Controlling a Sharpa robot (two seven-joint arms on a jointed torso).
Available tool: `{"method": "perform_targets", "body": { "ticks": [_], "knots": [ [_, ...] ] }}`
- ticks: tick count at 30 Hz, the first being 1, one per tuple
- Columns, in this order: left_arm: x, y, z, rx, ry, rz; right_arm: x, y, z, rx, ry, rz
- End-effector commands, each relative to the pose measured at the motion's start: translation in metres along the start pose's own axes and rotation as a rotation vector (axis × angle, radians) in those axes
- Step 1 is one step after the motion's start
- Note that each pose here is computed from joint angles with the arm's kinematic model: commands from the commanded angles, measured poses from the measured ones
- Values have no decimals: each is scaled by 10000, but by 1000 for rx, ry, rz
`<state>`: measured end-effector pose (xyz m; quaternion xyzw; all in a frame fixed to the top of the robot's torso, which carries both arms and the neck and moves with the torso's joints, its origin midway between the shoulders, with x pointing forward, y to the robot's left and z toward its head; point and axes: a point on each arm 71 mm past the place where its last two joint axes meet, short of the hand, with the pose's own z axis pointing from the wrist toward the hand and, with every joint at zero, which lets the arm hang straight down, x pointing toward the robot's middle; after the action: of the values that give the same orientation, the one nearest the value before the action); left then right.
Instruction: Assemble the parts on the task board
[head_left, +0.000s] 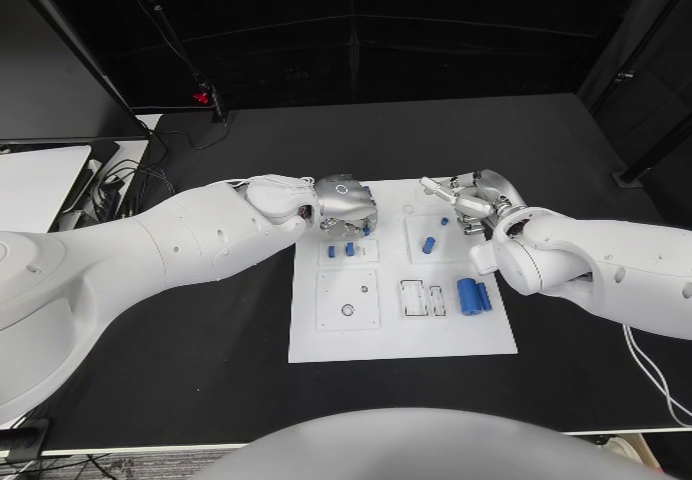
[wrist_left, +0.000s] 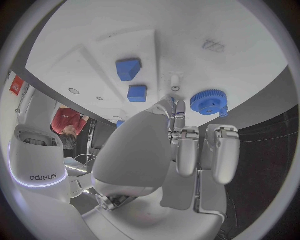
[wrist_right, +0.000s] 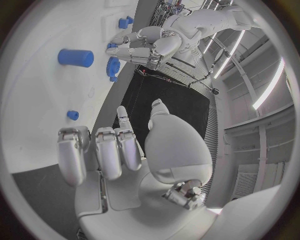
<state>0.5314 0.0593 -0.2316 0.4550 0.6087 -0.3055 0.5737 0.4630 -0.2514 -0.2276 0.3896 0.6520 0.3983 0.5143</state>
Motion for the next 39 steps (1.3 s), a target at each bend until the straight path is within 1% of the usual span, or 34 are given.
{"method": "perform_targets", "body": {
  "ticks": [1, 4, 9, 12, 14, 20, 27, 33, 39],
  "knots": [
    [-73, -12, -16, 24, -39, 28, 5, 10, 1, -3, 7, 2],
    [-129, 3, -43, 23, -58, 38, 2, 8, 0, -2, 7, 2],
    [-252, 51, -114, 13, -90, 58, -5, 6, -2, -1, 6, 1],
    [-306, 81, -159, 6, -97, 64, -8, 5, -3, -1, 5, 1],
    [-324, 99, -190, 2, -95, 65, -10, 4, -3, -1, 4, 1],
    [-322, 143, -294, -8, -74, 57, -10, 4, -3, -1, 4, 1],
    [-292, 155, -385, -7, -46, 41, -13, 3, -3, 0, 2, 1],
    [-269, 164, -424, -12, -27, 31, -8, 4, -1, -1, 3, 1],
    [-250, 189, -449, -22, -15, 27, -11, 3, -1, -1, 3, 1]
  ]
}}
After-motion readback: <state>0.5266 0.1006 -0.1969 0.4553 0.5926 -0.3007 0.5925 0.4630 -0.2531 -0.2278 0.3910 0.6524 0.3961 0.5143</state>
